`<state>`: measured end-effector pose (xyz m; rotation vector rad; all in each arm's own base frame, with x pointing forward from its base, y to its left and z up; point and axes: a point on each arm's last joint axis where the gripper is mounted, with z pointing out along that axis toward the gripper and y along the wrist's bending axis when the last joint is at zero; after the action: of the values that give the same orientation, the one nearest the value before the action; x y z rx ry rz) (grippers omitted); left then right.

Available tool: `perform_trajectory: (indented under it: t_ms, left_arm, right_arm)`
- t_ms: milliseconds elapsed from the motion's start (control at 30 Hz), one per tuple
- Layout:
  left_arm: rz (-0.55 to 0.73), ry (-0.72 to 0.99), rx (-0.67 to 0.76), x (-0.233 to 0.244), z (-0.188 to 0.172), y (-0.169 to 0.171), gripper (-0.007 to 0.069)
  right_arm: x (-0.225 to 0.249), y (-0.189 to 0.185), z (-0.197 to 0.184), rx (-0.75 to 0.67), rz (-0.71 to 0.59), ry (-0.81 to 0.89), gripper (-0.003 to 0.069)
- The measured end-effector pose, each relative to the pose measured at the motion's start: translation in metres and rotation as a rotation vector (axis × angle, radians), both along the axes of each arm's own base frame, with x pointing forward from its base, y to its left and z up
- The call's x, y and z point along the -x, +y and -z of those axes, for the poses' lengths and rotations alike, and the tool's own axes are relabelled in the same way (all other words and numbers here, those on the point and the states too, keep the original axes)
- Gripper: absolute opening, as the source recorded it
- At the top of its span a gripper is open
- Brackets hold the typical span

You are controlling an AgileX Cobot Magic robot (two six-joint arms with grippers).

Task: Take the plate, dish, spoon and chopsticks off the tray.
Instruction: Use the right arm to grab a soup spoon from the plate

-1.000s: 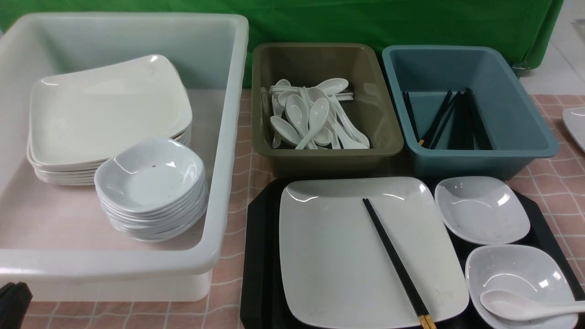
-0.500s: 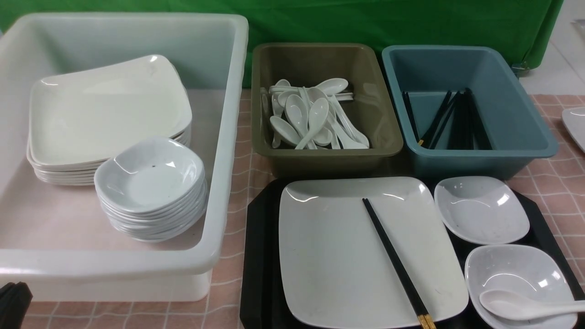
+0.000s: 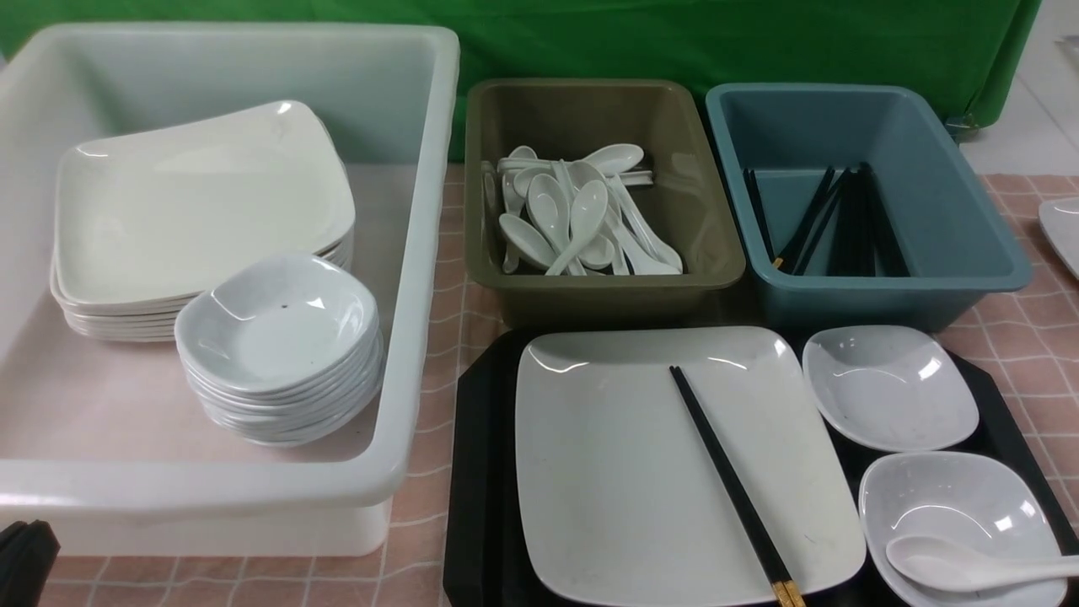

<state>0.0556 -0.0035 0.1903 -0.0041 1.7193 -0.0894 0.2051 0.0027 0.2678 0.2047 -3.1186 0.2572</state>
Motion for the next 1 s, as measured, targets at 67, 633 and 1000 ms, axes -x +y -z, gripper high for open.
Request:
perform_trajectory:
  t_ms: [67, 633, 1000]
  left_arm:
    - [0.000, 0.000, 0.000, 0.000, 0.000, 0.000, 0.0021]
    - [0.000, 0.000, 0.000, 0.000, 0.000, 0.000, 0.0021]
    - [0.000, 0.000, 0.000, 0.000, 0.000, 0.000, 0.0021]
  right_arm:
    - [-0.014, -0.001, 0.006, 0.026, -0.030, 0.038, 0.0226]
    - [-0.052, -0.007, 0.056, 0.102, -0.529, 0.240, 0.0456]
    - [-0.053, -0.006, 0.079, 0.083, -0.712, 0.264, 0.0418]
